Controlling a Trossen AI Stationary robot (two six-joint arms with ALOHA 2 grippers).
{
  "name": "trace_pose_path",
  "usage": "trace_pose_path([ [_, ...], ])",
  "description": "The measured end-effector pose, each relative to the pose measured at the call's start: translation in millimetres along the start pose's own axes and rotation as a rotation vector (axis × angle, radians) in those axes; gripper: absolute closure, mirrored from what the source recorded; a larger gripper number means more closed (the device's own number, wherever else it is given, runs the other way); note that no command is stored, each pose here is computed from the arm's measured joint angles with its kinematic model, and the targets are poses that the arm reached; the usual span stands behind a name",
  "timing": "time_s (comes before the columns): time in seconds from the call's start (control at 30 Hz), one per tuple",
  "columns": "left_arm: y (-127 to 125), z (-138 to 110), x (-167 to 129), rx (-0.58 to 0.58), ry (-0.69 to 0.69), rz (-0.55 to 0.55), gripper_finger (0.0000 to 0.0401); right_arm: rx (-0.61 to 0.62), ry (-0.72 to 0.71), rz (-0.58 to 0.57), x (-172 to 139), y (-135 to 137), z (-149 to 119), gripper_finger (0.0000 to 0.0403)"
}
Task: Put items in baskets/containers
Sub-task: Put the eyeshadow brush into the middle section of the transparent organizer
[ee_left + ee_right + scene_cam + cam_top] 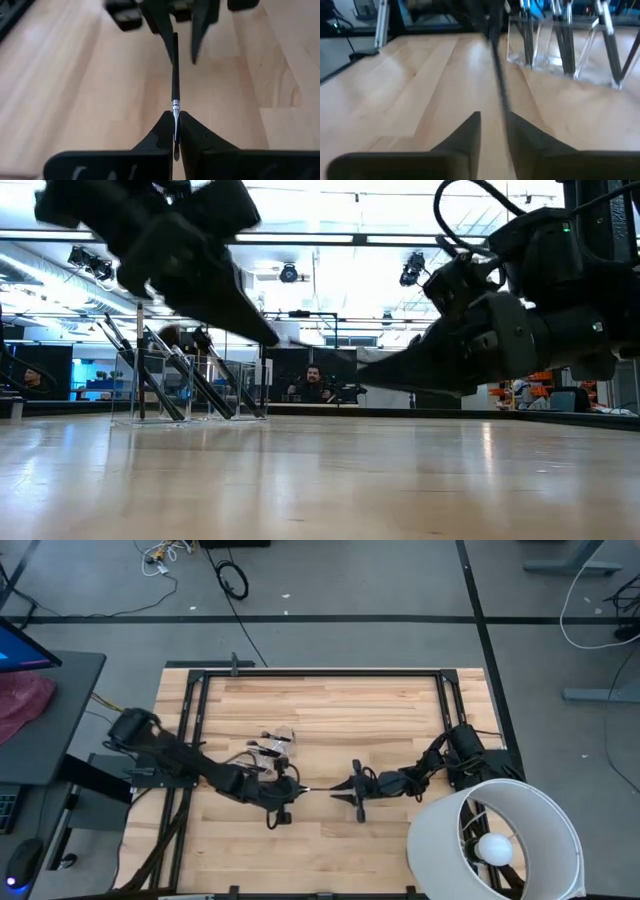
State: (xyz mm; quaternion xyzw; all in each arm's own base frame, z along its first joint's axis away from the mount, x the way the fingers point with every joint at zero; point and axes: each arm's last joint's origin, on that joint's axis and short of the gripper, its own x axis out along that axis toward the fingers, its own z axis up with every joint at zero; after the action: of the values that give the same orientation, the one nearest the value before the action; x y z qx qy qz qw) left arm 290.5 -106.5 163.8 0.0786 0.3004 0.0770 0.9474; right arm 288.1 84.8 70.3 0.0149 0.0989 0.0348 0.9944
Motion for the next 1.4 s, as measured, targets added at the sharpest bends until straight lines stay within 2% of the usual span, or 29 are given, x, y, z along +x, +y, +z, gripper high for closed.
trace_pose_path([
  [0.13,17,17,-30,0.056,0.099,0.031,0.039,0.012,0.045,-0.008,0,-1,-5,0.0273],
  [0.33,57,62,-85,0.161,0.497,0.195,0.0391,0.024,0.054,-0.053,0,-2,-6,0.0229],
  [0.43,76,83,-106,0.148,0.655,0.21,0.039,0.024,0.054,-0.053,0,-2,-6,0.0219],
  [0.57,98,91,-119,0.072,0.841,0.27,0.0391,0.024,0.054,-0.053,0,-2,-6,0.0216],
  [0.67,105,88,-110,0.037,0.83,0.261,0.0389,0.024,0.054,-0.054,0,-2,-6,0.0216],
  [0.9,102,73,-86,0.163,0.932,0.212,0.0387,0.023,0.058,-0.054,0,-2,-6,0.0215],
  [1.1,92,71,-85,0.209,0.944,0.17,0.0384,0.018,0.077,-0.056,0,-2,-8,0.0215],
  [1.27,84,70,-87,0.193,0.969,0.074,0.0383,0.017,0.081,-0.056,0,-3,-8,0.0215],
  [1.4,79,70,-89,0.235,0.956,0.077,0.0389,0.017,0.081,-0.056,0,-3,-8,0.0215],
])
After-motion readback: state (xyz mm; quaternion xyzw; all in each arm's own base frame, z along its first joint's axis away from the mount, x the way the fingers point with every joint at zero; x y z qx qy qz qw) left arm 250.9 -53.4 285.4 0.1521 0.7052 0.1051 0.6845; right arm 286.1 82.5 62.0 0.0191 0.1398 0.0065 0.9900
